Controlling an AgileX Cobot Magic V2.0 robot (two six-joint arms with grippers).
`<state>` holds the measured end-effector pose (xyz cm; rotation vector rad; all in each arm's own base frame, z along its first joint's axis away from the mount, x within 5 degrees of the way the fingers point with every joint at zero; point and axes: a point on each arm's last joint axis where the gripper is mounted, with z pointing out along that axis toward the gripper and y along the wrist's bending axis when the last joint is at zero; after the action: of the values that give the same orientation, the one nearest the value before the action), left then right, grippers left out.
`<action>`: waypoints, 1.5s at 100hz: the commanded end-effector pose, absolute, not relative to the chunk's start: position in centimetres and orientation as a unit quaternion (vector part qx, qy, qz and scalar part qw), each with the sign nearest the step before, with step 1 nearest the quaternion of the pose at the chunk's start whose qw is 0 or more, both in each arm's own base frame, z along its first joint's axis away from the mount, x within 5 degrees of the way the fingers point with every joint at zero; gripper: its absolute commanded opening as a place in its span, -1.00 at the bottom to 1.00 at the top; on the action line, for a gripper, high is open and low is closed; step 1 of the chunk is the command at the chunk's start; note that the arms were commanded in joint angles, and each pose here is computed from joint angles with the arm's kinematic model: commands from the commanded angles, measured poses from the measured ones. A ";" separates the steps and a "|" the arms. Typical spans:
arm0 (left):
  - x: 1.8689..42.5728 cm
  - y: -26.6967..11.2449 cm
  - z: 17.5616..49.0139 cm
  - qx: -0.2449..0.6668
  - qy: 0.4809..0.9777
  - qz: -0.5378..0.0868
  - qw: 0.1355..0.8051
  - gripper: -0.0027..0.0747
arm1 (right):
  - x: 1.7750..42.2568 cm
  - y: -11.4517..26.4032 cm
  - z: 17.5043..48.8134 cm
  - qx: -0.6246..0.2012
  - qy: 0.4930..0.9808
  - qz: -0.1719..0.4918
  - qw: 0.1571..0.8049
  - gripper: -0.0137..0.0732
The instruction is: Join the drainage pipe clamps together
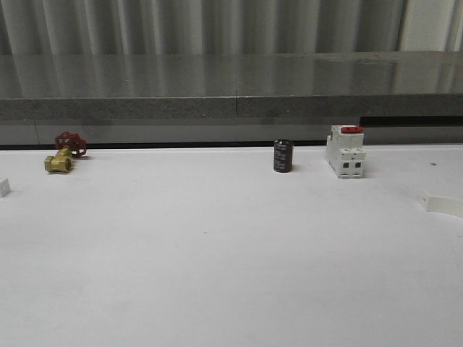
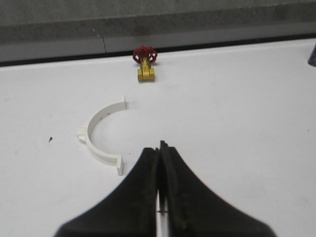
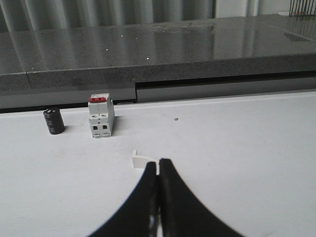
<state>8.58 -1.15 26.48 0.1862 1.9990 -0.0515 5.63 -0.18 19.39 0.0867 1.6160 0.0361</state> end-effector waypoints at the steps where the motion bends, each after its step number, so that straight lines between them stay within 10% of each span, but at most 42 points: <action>1: 10.7 -1.5 28.4 0.071 0.842 -0.029 0.534 -0.76 | 5.4 -0.2 20.8 0.034 0.683 0.012 0.730 -0.84; 25: 16.5 -1.8 29.1 0.052 0.883 -0.029 0.465 0.36 | 5.4 -0.2 20.8 0.034 0.683 0.012 0.730 -0.84; 102: 32.8 5.5 23.0 -0.099 0.979 -0.015 0.176 0.34 | 5.4 -0.2 20.8 0.034 0.683 0.012 0.730 -0.84; 150: 38.4 6.8 20.0 -0.060 0.990 0.008 0.128 0.34 | 5.4 -0.2 20.8 0.034 0.683 0.012 0.730 -0.84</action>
<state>37.61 6.74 17.72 -0.1851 2.9599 0.0127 5.63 -0.18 19.39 0.0867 1.6160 0.0361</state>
